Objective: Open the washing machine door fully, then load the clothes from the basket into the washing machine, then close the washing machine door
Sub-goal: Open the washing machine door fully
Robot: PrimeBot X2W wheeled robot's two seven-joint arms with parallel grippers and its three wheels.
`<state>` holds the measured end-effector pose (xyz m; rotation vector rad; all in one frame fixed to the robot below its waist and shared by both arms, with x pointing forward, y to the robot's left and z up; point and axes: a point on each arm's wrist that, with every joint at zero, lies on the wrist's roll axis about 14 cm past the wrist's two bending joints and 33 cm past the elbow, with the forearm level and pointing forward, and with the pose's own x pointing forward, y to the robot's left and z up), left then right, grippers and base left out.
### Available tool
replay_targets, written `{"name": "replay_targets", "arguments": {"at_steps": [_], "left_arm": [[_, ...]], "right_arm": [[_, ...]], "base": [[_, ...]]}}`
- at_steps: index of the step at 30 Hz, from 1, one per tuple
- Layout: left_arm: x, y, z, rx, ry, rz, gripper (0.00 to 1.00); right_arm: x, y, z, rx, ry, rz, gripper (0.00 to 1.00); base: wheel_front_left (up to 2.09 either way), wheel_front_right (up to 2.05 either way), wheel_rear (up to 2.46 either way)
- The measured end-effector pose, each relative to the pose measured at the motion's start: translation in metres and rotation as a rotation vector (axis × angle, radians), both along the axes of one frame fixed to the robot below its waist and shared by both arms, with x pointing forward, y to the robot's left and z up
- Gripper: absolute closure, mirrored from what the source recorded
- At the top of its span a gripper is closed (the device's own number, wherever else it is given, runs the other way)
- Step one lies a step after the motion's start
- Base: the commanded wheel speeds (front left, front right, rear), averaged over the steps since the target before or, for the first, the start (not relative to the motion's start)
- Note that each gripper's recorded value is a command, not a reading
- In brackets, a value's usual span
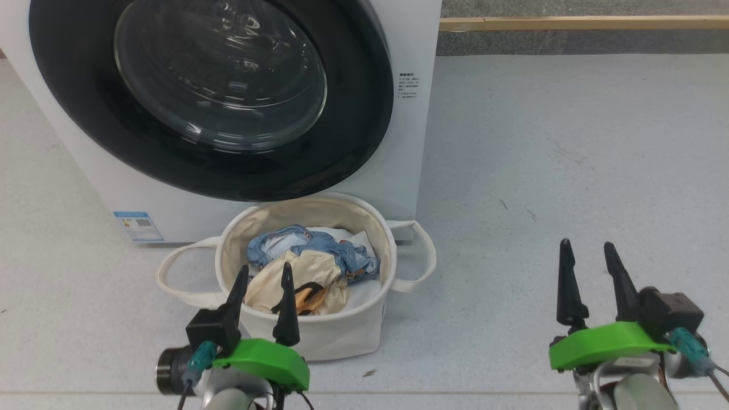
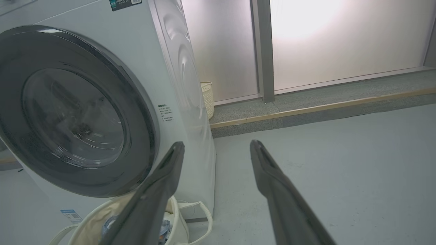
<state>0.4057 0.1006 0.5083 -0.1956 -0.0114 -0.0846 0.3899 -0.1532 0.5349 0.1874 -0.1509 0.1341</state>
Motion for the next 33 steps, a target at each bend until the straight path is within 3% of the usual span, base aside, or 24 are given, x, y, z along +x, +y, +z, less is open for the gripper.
{"name": "replay_targets", "arguments": {"at_steps": [1, 2, 3, 8, 11, 18, 23, 27, 33], "left_arm": [[0.000, 0.000, 0.000, 0.000, 0.000, 0.000, 0.00], [0.000, 0.000, 0.000, 0.000, 0.001, 0.001, 0.00], [0.000, 0.000, -0.001, 0.001, 0.001, 0.001, 0.00], [0.000, -0.001, -0.003, 0.002, 0.008, -0.003, 0.00], [-0.001, -0.003, -0.006, 0.005, 0.017, -0.008, 0.00], [0.012, -0.004, -0.022, 0.010, 0.058, -0.008, 0.00], [0.032, -0.004, -0.022, 0.007, 0.053, -0.002, 0.00], [0.044, -0.005, -0.033, 0.009, 0.075, -0.004, 0.00], [0.071, -0.003, -0.043, 0.007, 0.079, 0.003, 0.00]], "right_arm": [[0.000, -0.001, 0.000, 0.009, 0.001, -0.003, 0.00], [0.000, -0.002, -0.001, 0.024, 0.004, -0.006, 0.20], [0.001, -0.002, -0.003, 0.038, 0.012, -0.007, 1.00], [0.002, -0.005, -0.013, 0.139, 0.051, -0.016, 1.00], [0.009, -0.008, -0.021, 0.280, 0.087, -0.034, 1.00], [0.065, -0.018, -0.011, 0.610, 0.131, -0.050, 1.00], [0.104, -0.044, -0.026, 0.852, 0.216, -0.112, 1.00], [0.142, -0.051, -0.018, 0.953, 0.223, -0.099, 1.00], [0.199, -0.028, -0.005, 1.021, 0.260, 0.019, 1.00]], "base": [[0.00, 0.00, 0.00], [0.00, 0.00, 0.00], [0.00, 0.00, 0.00], [0.00, 0.00, 0.00], [0.00, 0.00, 0.00], [0.00, 0.00, 0.00], [0.00, 0.00, 0.00], [0.00, 0.00, 0.00], [0.00, 0.00, 0.00]]}}
